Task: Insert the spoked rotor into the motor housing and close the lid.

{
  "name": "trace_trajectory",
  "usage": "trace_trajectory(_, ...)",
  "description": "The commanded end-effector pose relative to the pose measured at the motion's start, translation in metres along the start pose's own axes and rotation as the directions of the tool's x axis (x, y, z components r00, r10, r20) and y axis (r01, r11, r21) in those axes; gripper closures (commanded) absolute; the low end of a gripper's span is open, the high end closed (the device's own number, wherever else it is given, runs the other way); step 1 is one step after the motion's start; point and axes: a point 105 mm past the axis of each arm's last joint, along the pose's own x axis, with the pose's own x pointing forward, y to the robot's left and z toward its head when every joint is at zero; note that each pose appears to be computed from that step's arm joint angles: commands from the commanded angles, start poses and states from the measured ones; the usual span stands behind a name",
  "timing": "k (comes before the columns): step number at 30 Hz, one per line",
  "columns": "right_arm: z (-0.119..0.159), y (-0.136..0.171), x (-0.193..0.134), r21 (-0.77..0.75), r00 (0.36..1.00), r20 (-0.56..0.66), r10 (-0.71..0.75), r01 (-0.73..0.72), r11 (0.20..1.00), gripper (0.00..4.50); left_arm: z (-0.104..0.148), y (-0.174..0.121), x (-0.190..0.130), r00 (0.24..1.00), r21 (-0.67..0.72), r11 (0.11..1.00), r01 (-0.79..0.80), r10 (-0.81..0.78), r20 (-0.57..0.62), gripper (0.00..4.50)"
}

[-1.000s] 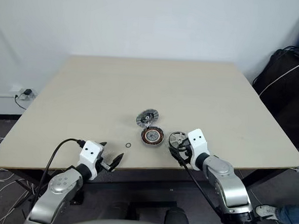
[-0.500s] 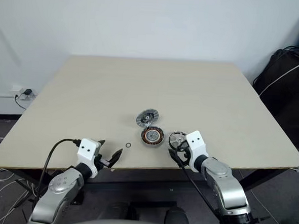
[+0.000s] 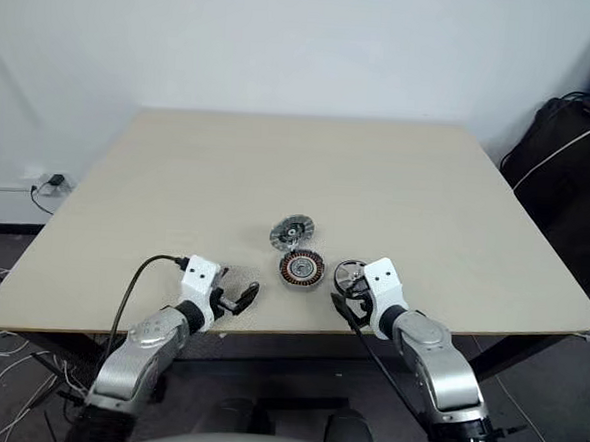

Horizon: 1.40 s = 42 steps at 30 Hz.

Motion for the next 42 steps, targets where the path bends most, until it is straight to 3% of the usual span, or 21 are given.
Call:
trace_trajectory(1, 0.013, -0.003, -0.001, -0.014, 0.999, 0.051, -0.013, 0.014, 1.000, 0.02, 0.000, 0.003, 0.010, 0.999, 0.056, 0.998, 0.002, 0.000, -0.036, 0.00)
trace_trajectory(15, 0.013, -0.003, -0.006, 0.007, 0.997, 0.064, -0.038, 0.038, 0.999, 0.02, -0.011, 0.002, 0.030, 0.992, 0.086, 0.995, 0.048, -0.038, -0.121, 0.00)
trace_trajectory(18, 0.013, -0.004, -0.006, 0.010, 0.997, 0.064, -0.041, 0.040, 0.999, 0.00, -0.013, 0.003, 0.030, 0.991, 0.105, 0.993, 0.044, -0.030, -0.132, 0.57)
trace_trajectory(28, 0.013, -0.003, -0.003, 0.015, 0.997, 0.065, -0.041, 0.040, 0.999, 0.00, -0.012, 0.006, 0.024, 0.991, 0.157, 0.987, 0.029, -0.007, -0.137, 3.79)
trace_trajectory(30, 0.013, -0.003, -0.003, 0.015, 0.997, 0.066, -0.042, 0.041, 0.999, 0.00, -0.008, 0.003, 0.022, 0.992, 0.163, 0.986, 0.038, -0.018, -0.124, 3.83)
trace_trajectory(36, 0.015, -0.003, -0.003, 0.012, 0.997, 0.068, -0.041, 0.041, 0.999, 0.00, 0.042, -0.024, 0.020, 0.988, 0.119, 0.982, 0.148, -0.153, 0.029, 3.83)
trace_trajectory(42, 0.016, -0.002, -0.002, 0.010, 0.997, 0.068, -0.040, 0.040, 0.999, 0.00, 0.073, -0.043, 0.032, 0.967, 0.137, 0.966, 0.221, -0.235, 0.098, 3.83)
